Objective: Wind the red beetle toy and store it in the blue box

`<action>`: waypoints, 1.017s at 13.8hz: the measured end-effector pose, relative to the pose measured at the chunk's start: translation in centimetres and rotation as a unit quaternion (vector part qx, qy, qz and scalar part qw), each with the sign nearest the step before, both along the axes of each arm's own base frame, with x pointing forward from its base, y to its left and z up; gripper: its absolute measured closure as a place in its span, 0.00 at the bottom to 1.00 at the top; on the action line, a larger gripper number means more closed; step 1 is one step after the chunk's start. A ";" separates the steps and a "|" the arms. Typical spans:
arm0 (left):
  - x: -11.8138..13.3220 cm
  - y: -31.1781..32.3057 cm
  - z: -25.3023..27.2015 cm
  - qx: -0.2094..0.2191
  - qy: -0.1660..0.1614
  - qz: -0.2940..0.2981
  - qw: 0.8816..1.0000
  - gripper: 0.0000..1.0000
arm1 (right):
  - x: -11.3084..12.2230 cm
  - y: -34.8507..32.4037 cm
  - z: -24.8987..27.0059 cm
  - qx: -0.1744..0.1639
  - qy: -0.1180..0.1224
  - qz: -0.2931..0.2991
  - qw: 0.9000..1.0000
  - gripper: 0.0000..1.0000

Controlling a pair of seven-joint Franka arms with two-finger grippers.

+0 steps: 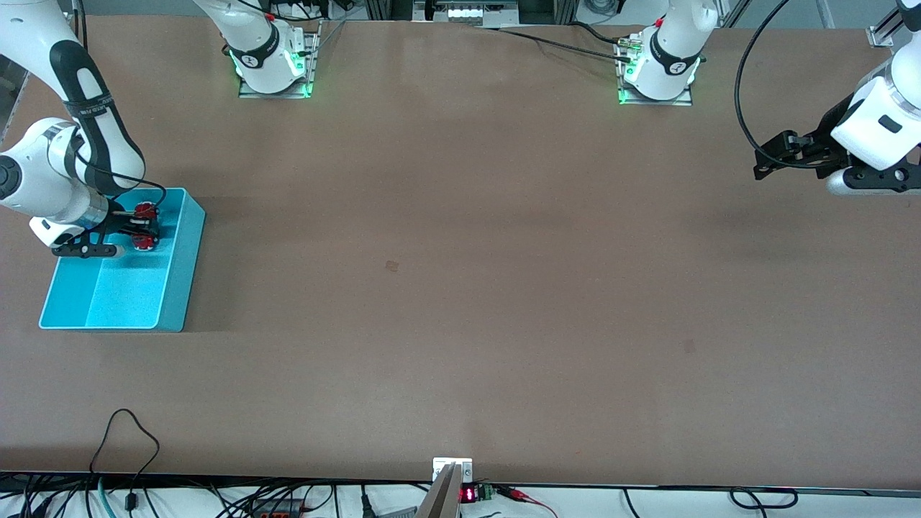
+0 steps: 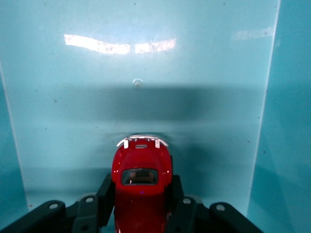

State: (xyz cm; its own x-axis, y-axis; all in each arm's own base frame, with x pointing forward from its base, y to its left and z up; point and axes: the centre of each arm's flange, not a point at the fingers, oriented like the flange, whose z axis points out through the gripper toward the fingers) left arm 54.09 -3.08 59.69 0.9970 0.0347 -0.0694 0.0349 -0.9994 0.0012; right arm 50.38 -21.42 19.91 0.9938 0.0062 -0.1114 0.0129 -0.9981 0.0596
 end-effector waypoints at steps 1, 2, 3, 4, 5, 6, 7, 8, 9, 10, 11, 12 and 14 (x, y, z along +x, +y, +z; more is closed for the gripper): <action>0.0 0.0 0.0 0.000 0.000 0.000 1.000 0.00 | 0.0 0.0 0.0 0.000 0.000 0.001 1.000 0.51; 0.0 0.0 0.0 0.000 0.000 0.000 1.000 0.00 | 0.0 0.0 0.0 0.000 0.000 0.001 1.000 0.51; 0.0 0.0 0.0 0.000 0.000 0.000 1.000 0.00 | 0.0 0.0 0.0 0.000 0.000 0.002 1.000 0.46; 0.0 0.0 0.0 0.000 0.000 0.000 1.000 0.00 | 0.0 0.0 0.0 0.000 0.000 0.004 1.000 0.39; 0.0 0.0 0.0 0.000 0.000 0.000 1.000 0.00 | 0.1 0.1 0.0 0.000 0.000 0.005 1.000 0.39; 0.0 0.0 0.0 0.000 0.000 0.000 1.000 0.00 | 0.2 0.1 0.1 -0.001 -0.001 0.007 1.000 0.33; 0.0 0.0 0.0 0.000 0.000 0.000 1.000 0.00 | 0.4 0.1 0.3 -0.001 -0.003 0.010 1.000 0.29; 0.0 0.0 0.0 0.000 0.000 0.000 1.000 0.00 | 0.7 0.1 0.7 -0.002 -0.008 0.013 1.000 0.29; 0.0 0.0 0.0 0.000 0.000 0.000 1.000 0.00 | 1.2 0.1 1.3 -0.005 -0.015 0.016 1.000 0.22; 0.0 0.0 0.0 0.000 0.000 0.000 1.000 0.00 | 1.9 0.0 2.5 -0.008 -0.024 0.018 1.000 0.14; 0.0 0.0 0.0 0.000 0.000 0.000 1.000 0.00 | 2.9 0.0 4.3 -0.010 -0.029 0.020 0.999 0.04; 0.0 0.0 0.0 0.000 0.000 0.000 1.000 0.00 | 3.8 0.0 6.7 -0.009 -0.027 0.021 0.999 0.00; 0.0 0.0 0.0 0.000 0.000 0.000 1.000 0.00 | 5.9 0.6 12.9 -0.005 -0.019 0.026 0.999 0.00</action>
State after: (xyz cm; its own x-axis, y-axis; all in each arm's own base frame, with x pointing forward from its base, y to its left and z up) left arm 54.09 -3.07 59.69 0.9970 0.0347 -0.0693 0.0349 -0.9994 0.0012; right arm 56.24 -20.87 32.78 0.9957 0.0561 -0.0740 0.0614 -0.9956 0.0711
